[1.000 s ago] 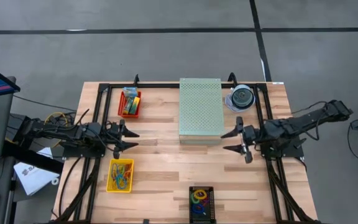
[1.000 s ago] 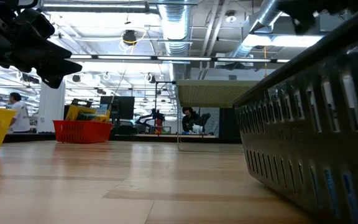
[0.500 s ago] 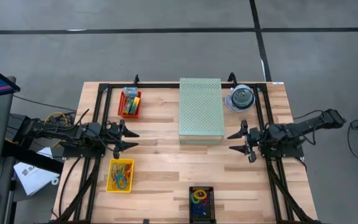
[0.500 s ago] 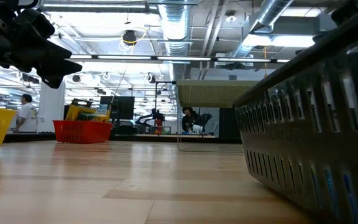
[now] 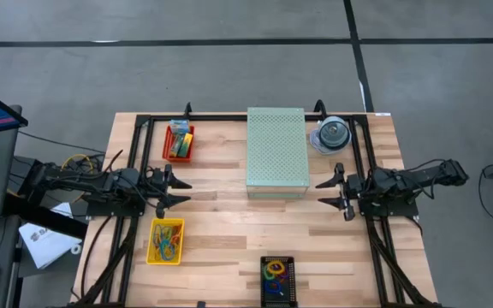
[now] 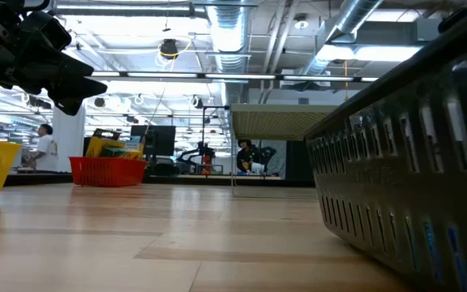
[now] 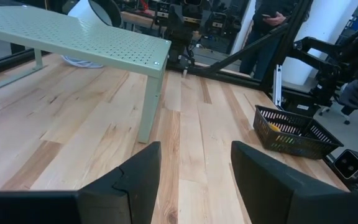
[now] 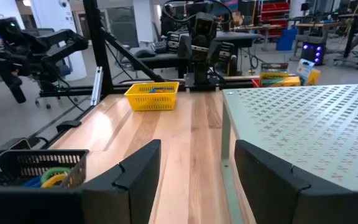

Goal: Pick & Place Office Desk Supplies
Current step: Return to Home Position

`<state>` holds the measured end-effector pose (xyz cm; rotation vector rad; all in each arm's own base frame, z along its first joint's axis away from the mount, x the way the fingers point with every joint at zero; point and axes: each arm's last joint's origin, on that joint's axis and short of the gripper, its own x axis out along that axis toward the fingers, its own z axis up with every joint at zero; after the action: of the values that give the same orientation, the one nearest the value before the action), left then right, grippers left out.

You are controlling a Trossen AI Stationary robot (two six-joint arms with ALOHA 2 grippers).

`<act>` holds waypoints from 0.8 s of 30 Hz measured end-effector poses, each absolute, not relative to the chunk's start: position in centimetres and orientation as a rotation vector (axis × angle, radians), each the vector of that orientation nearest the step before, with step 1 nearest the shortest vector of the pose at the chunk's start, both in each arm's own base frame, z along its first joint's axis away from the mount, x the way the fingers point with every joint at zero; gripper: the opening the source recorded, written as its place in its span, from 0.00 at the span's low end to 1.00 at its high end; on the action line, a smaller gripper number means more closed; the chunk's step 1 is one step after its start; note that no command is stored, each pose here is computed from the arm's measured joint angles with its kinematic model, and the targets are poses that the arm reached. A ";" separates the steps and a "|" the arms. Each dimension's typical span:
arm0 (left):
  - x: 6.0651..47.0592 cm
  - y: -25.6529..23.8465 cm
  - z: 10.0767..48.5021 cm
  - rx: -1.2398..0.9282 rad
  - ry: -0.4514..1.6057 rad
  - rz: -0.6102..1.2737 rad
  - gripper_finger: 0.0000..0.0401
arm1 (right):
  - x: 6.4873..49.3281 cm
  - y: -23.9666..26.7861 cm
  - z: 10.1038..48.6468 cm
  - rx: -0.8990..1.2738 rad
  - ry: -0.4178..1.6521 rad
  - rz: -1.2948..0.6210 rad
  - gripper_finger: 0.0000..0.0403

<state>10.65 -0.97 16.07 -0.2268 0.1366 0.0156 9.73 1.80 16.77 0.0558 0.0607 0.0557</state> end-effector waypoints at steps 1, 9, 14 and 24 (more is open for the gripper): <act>10.7 -1.0 16.1 -0.227 0.137 0.016 0.47 | 9.7 1.8 16.8 0.049 0.060 0.054 0.50; 10.7 -1.0 16.1 -0.227 0.137 0.015 0.47 | 9.5 1.7 17.1 0.022 0.017 0.048 0.50; 10.7 -1.0 16.1 -0.227 0.137 0.015 0.47 | 9.4 1.7 17.1 0.100 0.013 0.048 0.50; 10.7 -1.0 16.1 -0.227 0.137 0.015 0.47 | 9.4 1.7 17.1 0.302 0.020 0.046 0.50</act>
<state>10.65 -0.97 16.07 -0.2268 0.1365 0.0152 9.44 1.69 17.13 0.3020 0.0204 0.0457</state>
